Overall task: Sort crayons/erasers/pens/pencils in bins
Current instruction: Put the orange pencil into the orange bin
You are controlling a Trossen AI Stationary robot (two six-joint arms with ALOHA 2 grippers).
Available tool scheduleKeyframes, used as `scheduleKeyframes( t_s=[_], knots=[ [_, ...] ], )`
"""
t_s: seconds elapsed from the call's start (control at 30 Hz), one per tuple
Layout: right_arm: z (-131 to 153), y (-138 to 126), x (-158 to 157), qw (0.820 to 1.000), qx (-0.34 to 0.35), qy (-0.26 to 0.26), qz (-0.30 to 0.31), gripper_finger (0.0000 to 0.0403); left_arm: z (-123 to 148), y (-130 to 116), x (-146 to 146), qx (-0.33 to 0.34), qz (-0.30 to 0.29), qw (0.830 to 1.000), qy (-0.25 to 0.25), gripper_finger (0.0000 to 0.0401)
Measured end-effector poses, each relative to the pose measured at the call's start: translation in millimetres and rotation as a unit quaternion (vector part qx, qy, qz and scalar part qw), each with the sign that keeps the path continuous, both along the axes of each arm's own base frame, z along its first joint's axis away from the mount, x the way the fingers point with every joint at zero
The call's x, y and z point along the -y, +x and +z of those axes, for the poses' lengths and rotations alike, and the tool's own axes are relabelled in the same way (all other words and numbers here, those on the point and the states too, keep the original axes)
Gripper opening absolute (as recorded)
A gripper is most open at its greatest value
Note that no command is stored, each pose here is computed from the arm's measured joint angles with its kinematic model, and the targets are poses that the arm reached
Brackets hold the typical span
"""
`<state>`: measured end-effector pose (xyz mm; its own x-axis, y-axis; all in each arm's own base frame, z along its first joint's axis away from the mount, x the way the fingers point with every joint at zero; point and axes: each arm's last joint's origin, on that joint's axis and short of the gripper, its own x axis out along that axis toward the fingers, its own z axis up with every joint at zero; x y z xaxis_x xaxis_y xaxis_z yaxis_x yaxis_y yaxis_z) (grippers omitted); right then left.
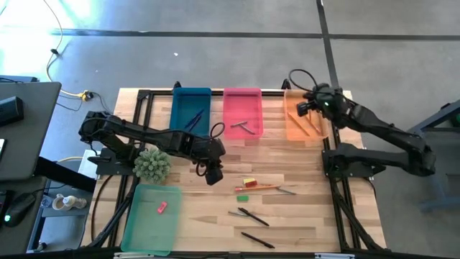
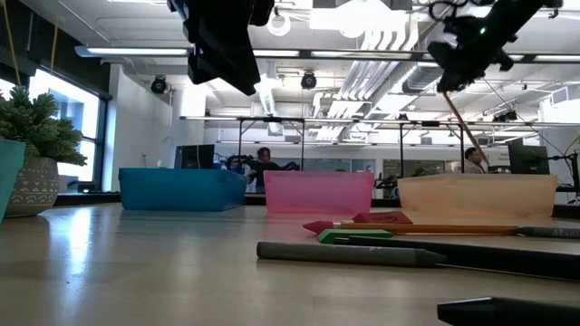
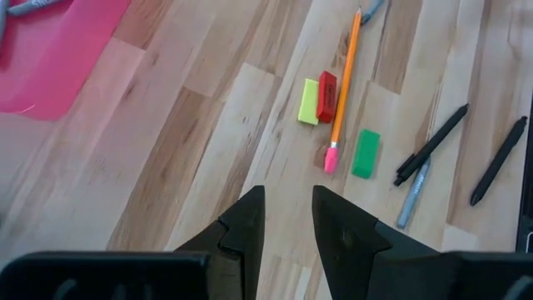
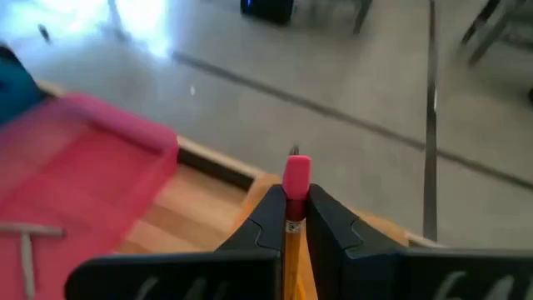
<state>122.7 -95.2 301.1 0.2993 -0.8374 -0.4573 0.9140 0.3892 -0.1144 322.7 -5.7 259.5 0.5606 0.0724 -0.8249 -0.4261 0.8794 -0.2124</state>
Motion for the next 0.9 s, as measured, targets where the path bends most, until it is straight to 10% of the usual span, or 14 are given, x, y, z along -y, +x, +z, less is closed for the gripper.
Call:
scheduleKeyframes(
  t_s=[0.9],
  knots=[
    [-77,24,74,0.970,-0.138,0.192,-0.050,0.0009,0,0,-1,0.000,0.009,1.000,0.013,0.0091]
  ],
)
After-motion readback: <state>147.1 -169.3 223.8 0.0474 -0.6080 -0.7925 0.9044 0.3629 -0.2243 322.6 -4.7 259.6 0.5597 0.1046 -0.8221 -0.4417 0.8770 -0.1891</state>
